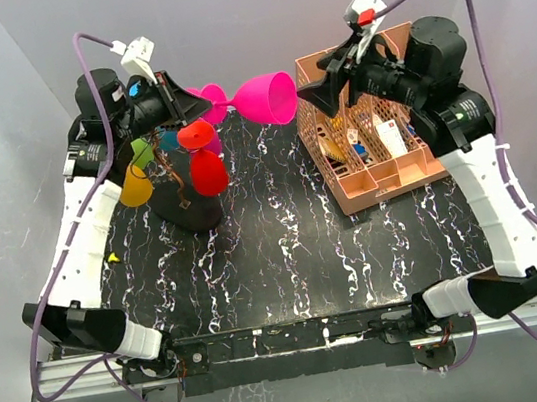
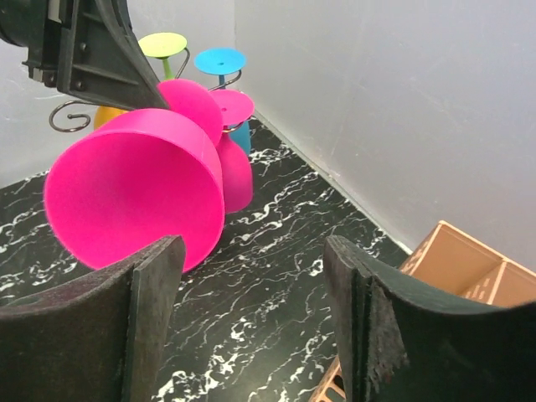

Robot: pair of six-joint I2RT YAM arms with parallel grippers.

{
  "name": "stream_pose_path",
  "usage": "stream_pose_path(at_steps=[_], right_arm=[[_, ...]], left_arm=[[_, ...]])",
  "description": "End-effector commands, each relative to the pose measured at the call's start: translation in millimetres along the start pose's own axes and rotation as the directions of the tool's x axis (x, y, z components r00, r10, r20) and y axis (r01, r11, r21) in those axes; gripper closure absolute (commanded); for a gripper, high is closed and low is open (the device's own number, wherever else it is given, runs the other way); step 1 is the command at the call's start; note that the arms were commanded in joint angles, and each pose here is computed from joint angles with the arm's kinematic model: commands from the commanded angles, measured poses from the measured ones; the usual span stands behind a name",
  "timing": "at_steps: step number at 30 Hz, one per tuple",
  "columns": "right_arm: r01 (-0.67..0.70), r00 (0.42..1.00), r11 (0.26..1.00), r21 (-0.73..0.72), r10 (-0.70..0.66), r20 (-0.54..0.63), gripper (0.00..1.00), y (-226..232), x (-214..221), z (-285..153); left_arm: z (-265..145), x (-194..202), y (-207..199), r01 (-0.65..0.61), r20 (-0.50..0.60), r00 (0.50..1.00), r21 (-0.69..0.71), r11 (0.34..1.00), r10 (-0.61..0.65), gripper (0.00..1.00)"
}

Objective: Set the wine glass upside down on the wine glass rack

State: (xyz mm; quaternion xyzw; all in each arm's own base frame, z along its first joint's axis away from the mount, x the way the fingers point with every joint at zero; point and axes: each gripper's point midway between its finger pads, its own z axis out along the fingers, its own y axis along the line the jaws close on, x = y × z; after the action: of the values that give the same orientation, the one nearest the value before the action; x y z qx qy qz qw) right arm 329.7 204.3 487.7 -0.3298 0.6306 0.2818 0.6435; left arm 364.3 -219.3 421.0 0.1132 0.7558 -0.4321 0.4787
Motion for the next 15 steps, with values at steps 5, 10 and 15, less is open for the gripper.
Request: stream_pose_path(at_steps=[5,10,15], right_arm=[[0.095,0.995,0.988,0.124,-0.099,0.026,0.24,-17.4,-18.6,-38.6],[0.099,0.995,0.975,0.2,-0.099,-0.008,0.23,-34.6,-4.9,-43.1],[0.074,0.997,0.969,0.237,-0.064,-0.051,0.21,-51.3,24.1,-39.9]], left_arm=[[-46.3,-35.2,-16.6,-0.304,0.069,0.948,-0.104,0.947,0.311,1.0],[-60.6,-32.2,-20.6,-0.505,-0.026,0.861,-0.177,0.845,0.509,1.0],[-84.3,-25.9,-21.3,-0.671,-0.082,0.735,-0.228,0.705,0.673,1.0]])
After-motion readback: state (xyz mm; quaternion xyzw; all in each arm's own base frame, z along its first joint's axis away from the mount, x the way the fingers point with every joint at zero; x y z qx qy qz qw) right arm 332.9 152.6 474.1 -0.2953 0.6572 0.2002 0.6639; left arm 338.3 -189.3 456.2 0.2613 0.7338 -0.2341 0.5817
